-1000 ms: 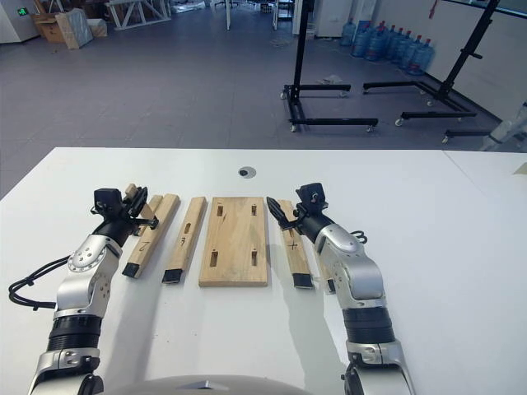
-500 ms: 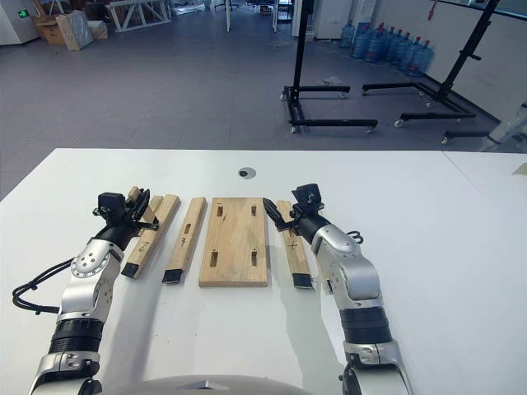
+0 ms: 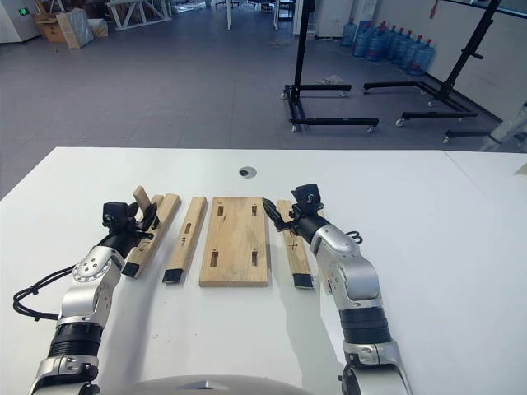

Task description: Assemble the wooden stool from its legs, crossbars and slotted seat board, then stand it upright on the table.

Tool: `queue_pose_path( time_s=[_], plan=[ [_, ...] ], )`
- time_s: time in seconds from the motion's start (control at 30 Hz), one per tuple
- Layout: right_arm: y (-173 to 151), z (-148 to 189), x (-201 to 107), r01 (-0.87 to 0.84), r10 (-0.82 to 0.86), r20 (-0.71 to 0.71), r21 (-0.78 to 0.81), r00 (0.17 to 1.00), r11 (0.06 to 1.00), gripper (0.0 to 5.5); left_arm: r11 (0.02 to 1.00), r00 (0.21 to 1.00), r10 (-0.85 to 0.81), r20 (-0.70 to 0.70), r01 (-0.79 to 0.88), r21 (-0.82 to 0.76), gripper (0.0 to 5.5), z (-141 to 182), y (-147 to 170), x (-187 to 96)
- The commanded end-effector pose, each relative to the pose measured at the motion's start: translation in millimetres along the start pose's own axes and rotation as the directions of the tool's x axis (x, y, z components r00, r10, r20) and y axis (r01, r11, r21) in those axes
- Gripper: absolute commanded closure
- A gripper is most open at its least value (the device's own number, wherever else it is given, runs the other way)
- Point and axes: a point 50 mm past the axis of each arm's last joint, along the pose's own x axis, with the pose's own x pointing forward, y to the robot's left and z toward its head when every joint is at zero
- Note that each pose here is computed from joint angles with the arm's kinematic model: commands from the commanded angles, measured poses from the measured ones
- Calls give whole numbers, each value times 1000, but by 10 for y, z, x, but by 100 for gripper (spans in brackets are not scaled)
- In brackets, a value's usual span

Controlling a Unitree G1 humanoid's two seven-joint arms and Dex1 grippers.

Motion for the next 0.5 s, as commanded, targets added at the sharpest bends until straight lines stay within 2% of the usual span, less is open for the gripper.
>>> queue_pose_path(
  time_s=[0.03,0.13,0.5],
  plan=[
    [-11,5,-3,12,-12,-1,1,1000,1000,92,1000,999,-6,35,6,8,267,145,-17,50],
    [-11,15,1,11,-11,2,1,1000,1000,92,1000,998,-7,70,7,10,243,269,-27,73],
    [35,33,14,-2,2,12,3,1000,1000,92,998,970,-58,235,48,50,243,974,-193,106]
  ],
)
